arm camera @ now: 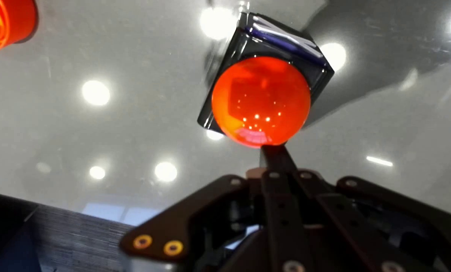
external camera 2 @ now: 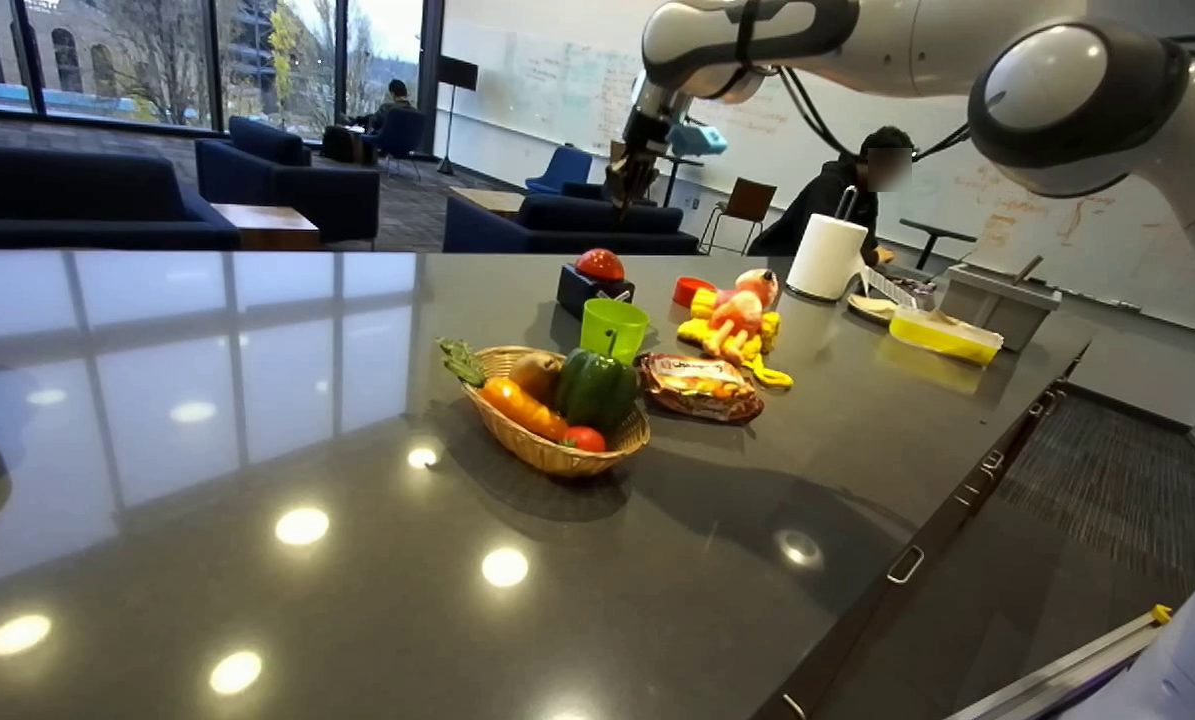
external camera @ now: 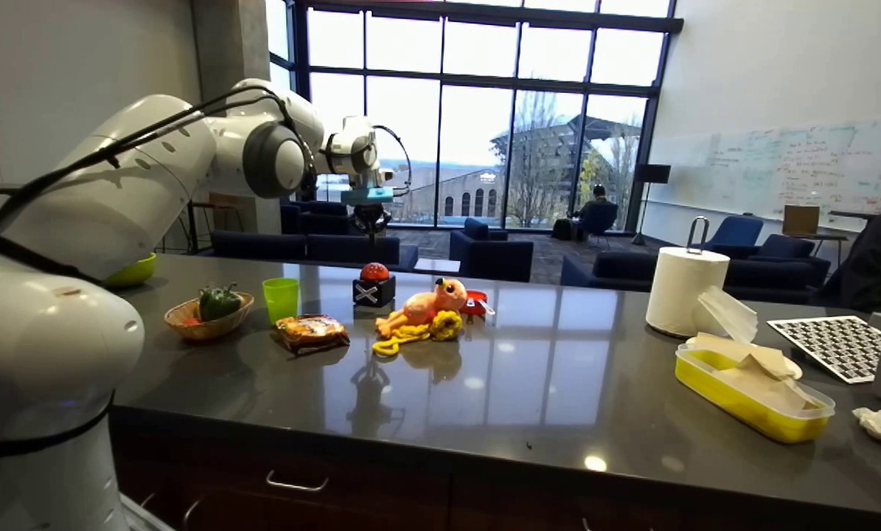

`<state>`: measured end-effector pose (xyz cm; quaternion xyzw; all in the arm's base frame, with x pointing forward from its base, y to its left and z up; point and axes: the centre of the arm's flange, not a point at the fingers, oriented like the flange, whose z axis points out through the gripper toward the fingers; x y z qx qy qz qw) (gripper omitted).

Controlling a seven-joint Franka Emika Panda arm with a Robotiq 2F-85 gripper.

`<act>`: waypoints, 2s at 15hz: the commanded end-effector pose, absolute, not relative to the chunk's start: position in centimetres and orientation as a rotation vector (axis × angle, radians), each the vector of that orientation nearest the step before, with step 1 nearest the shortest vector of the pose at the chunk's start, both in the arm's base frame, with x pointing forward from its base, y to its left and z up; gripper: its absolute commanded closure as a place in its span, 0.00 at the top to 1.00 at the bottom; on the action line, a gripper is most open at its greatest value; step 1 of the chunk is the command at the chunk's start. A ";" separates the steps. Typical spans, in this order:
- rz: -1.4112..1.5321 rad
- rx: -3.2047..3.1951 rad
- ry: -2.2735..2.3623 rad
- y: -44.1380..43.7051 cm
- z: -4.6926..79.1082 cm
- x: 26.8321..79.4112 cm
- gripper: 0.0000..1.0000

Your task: Press the big orange button

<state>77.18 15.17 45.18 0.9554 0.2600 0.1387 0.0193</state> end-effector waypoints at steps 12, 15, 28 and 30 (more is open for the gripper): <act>0.409 3.030 0.304 8.9 47.6 62.5 0.00; 0.279 3.045 0.332 8.0 46.2 59.3 0.00; -0.071 3.035 0.238 2.8 42.5 46.1 0.12; -0.058 3.037 0.233 2.3 42.9 44.4 0.26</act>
